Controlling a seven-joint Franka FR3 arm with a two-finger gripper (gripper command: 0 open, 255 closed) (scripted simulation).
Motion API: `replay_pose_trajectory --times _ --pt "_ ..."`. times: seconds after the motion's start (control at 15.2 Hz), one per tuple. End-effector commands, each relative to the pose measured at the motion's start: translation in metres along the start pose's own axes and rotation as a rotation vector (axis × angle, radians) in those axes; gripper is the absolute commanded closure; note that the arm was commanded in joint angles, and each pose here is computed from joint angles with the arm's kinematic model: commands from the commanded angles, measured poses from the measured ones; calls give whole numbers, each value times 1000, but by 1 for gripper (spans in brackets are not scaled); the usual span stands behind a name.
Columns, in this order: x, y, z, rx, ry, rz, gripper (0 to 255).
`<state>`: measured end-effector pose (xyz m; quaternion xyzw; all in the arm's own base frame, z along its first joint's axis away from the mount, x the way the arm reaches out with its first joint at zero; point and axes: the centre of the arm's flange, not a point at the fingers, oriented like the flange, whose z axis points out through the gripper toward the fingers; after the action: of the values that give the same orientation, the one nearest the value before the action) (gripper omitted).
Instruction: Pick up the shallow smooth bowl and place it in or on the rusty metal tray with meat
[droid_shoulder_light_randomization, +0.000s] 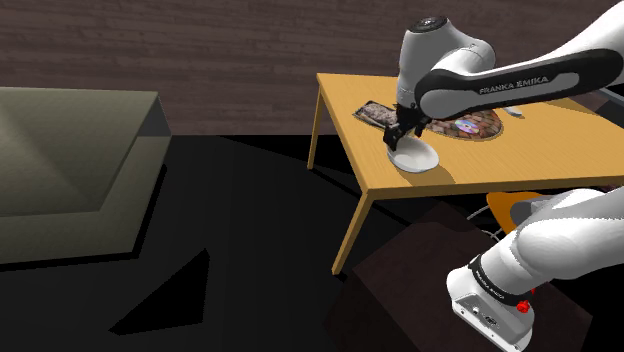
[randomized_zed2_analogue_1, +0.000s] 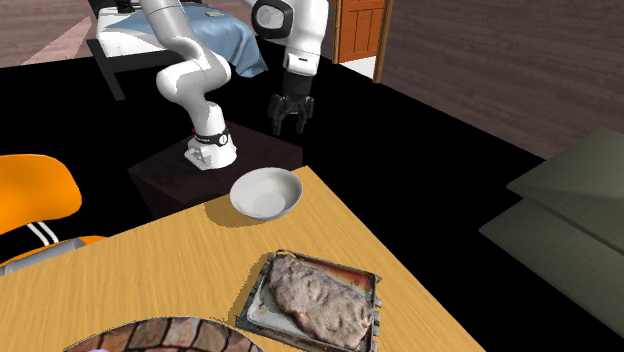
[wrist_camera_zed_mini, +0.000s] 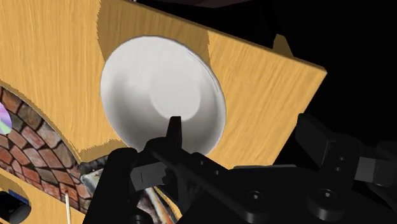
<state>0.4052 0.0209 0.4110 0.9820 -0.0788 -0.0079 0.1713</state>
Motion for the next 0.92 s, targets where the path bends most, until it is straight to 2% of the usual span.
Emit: replay_pose_trajectory --times 0.0,0.4,0.46,0.86 --pt "13 -10 22 -44 0 8 0" --pt "44 -32 98 -175 -8 32 0" --pt "46 -33 103 -185 -8 34 0" --pt "46 -27 135 -185 -8 34 0"
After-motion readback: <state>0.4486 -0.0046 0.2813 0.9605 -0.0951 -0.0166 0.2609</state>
